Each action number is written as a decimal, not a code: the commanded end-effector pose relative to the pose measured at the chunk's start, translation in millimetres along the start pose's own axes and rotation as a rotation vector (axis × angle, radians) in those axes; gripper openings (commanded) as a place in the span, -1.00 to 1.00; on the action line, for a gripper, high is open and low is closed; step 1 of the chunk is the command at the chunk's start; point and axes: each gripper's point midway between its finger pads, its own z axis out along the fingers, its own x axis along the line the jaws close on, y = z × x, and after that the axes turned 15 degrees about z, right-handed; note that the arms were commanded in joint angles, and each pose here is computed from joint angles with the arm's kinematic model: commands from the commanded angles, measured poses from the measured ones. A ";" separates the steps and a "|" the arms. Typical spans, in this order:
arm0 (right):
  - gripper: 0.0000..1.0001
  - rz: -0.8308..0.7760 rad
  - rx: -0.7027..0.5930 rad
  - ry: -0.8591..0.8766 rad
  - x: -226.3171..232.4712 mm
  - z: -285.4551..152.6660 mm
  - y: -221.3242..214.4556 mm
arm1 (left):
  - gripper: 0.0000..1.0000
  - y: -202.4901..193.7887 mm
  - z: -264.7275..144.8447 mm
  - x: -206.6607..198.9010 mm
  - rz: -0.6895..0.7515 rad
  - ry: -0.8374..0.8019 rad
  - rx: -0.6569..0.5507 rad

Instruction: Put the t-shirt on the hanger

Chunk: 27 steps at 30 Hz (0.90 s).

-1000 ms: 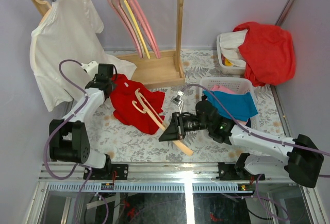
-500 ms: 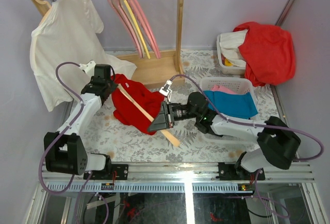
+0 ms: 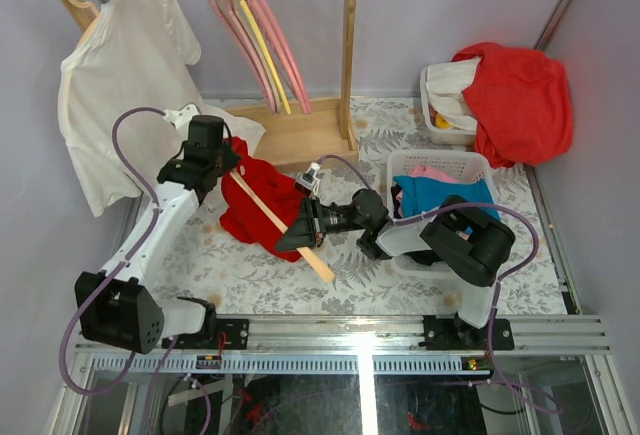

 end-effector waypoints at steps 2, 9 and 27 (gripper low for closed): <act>-1.00 -0.189 0.068 0.182 60.9 0.4 -12.1 | -1.00 31.2 -47.0 -31.2 -0.018 -0.128 -0.080; -1.00 -0.323 0.010 0.275 99.4 -0.2 -12.4 | -1.00 72.2 -126.6 -60.0 -0.058 -0.315 -0.178; -1.00 -0.607 -0.072 0.454 180.7 -26.0 -56.6 | -1.00 129.2 -271.8 -97.1 -0.088 -0.703 -0.270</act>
